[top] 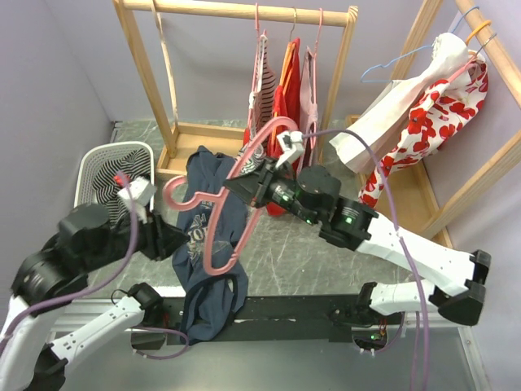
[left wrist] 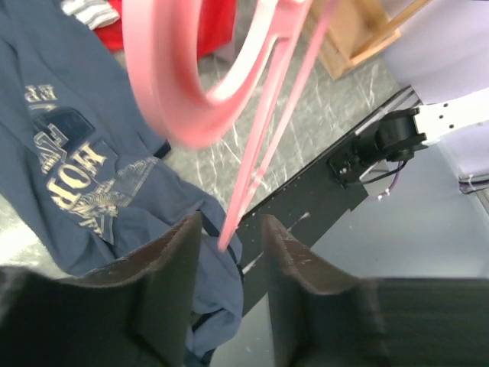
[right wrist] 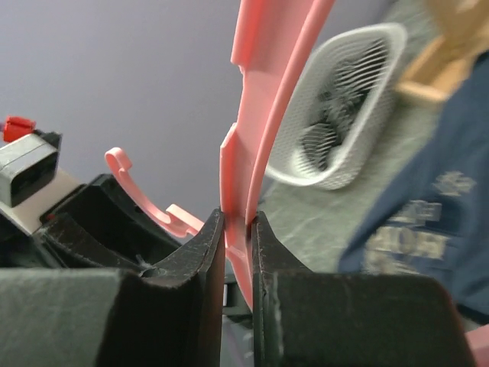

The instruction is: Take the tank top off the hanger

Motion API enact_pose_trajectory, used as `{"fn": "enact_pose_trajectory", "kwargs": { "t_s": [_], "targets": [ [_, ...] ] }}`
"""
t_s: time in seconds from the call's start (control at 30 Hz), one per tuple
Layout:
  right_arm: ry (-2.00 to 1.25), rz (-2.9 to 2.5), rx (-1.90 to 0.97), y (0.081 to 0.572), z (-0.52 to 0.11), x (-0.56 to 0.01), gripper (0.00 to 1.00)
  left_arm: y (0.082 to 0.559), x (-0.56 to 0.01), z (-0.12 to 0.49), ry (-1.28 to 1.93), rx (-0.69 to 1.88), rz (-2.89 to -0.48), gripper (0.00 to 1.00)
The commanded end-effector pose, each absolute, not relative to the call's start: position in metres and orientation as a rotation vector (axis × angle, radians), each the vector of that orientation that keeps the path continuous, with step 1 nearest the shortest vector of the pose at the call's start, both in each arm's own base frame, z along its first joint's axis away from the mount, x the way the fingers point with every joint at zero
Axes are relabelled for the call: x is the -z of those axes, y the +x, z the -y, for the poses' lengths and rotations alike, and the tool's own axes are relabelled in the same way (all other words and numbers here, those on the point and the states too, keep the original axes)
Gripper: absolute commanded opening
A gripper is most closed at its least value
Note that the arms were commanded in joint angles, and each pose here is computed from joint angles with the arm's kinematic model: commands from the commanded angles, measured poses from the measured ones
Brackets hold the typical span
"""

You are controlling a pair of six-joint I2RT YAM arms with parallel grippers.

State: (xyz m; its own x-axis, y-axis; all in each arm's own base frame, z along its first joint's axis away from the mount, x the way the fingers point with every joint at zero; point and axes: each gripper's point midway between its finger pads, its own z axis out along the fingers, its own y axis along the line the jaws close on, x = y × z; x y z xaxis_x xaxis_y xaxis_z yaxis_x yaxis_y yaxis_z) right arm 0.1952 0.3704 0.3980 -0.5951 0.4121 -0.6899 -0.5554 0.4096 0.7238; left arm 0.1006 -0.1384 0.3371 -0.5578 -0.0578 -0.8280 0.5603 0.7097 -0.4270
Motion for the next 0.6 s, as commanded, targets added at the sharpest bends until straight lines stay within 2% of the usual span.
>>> {"fn": "enact_pose_trajectory", "kwargs": {
  "t_s": [0.0,0.07,0.17,0.33,0.4,0.5,0.53,0.57],
  "targets": [
    [0.057,-1.669,-1.048,0.224,-0.307,-0.408,0.00,0.116,-0.327,0.160,0.458,0.871,-2.059,0.52],
    [0.148,-1.661,-0.900,0.235,-0.276,-0.406,0.00,0.124,-0.316,0.158,0.431,0.821,-2.118,0.56],
    [0.226,-1.603,-0.830,0.235,-0.241,-0.421,0.00,0.132,-0.294,0.157,0.399,0.756,-2.220,0.64],
    [0.250,-1.551,-0.815,0.228,-0.213,-0.439,0.00,0.144,-0.254,0.153,0.315,0.635,-2.371,0.69],
    [0.242,-1.549,-0.821,0.226,-0.212,-0.439,0.00,0.147,-0.231,0.150,0.282,0.570,-2.459,0.70],
    [0.242,-1.539,-0.827,0.223,-0.208,-0.442,0.00,0.146,-0.199,0.147,0.230,0.507,-2.564,0.65],
    [0.240,-1.536,-0.829,0.223,-0.207,-0.443,0.00,0.147,-0.197,0.151,0.222,0.524,-2.570,0.62],
    [0.241,-1.533,-0.833,0.222,-0.206,-0.444,0.00,0.149,-0.191,0.154,0.210,0.514,-2.599,0.55]
  ]
}}
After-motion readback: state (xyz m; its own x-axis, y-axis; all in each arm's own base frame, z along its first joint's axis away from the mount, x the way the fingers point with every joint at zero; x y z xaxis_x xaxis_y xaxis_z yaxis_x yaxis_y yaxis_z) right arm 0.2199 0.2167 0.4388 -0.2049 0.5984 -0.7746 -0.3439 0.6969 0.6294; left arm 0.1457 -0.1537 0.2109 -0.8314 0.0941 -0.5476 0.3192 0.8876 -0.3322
